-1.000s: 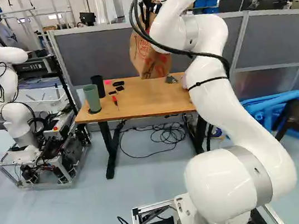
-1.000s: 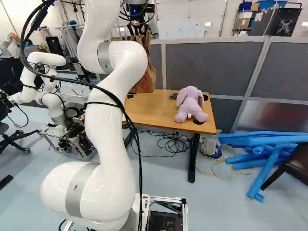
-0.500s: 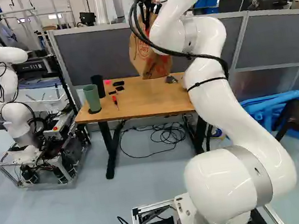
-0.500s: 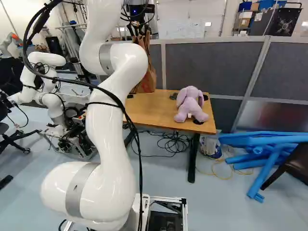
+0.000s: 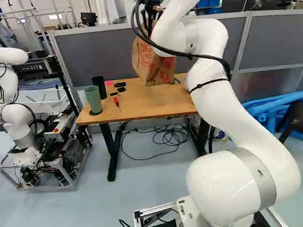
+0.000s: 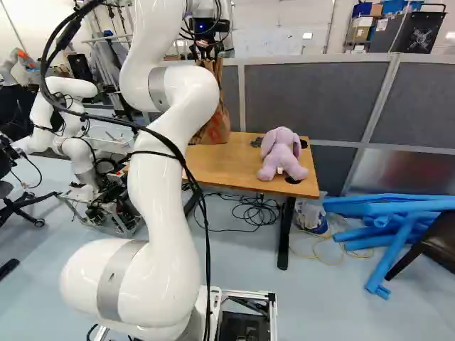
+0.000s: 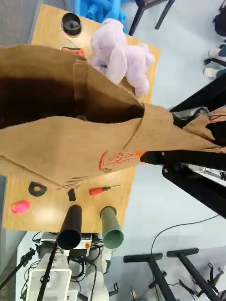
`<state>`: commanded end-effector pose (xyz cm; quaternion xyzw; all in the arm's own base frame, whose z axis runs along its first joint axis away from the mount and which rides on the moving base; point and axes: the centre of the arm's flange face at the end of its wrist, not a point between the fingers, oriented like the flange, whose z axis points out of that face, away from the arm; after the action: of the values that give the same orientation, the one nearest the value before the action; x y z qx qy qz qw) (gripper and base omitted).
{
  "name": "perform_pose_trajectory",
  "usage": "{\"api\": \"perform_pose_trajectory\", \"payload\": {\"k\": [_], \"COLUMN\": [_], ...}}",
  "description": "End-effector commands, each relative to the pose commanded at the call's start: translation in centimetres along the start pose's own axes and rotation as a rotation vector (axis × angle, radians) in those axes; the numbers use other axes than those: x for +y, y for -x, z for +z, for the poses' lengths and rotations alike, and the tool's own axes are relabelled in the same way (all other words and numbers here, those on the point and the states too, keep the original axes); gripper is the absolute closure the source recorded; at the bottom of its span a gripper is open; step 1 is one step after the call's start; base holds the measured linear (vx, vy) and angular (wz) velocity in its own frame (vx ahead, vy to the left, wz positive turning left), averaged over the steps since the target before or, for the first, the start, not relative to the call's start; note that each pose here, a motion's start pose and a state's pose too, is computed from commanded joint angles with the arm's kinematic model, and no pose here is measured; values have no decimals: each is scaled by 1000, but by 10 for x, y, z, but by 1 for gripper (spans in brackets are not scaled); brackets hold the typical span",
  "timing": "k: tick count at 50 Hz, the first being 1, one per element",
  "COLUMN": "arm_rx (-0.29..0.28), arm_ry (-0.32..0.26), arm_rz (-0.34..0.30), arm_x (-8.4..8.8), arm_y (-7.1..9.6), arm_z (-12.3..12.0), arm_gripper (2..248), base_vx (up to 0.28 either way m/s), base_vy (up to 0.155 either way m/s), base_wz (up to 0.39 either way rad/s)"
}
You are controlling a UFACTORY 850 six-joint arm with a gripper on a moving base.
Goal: Pick up the bag on the ground and place it on the table
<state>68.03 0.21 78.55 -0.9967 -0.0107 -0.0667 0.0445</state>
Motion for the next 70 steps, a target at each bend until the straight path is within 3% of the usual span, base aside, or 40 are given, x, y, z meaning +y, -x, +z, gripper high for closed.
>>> {"api": "perform_pose_trajectory", "payload": {"k": [47, 70], "arm_rx": [-199, -231], "arm_ry": [-5, -5], "arm_rz": [17, 35], "arm_x": [8, 17], "arm_y": [-16, -19], "arm_z": [77, 117], "arm_gripper": [229, 229], "base_vx": [0, 0], "base_vy": [0, 0], "base_wz": [0, 0]}}
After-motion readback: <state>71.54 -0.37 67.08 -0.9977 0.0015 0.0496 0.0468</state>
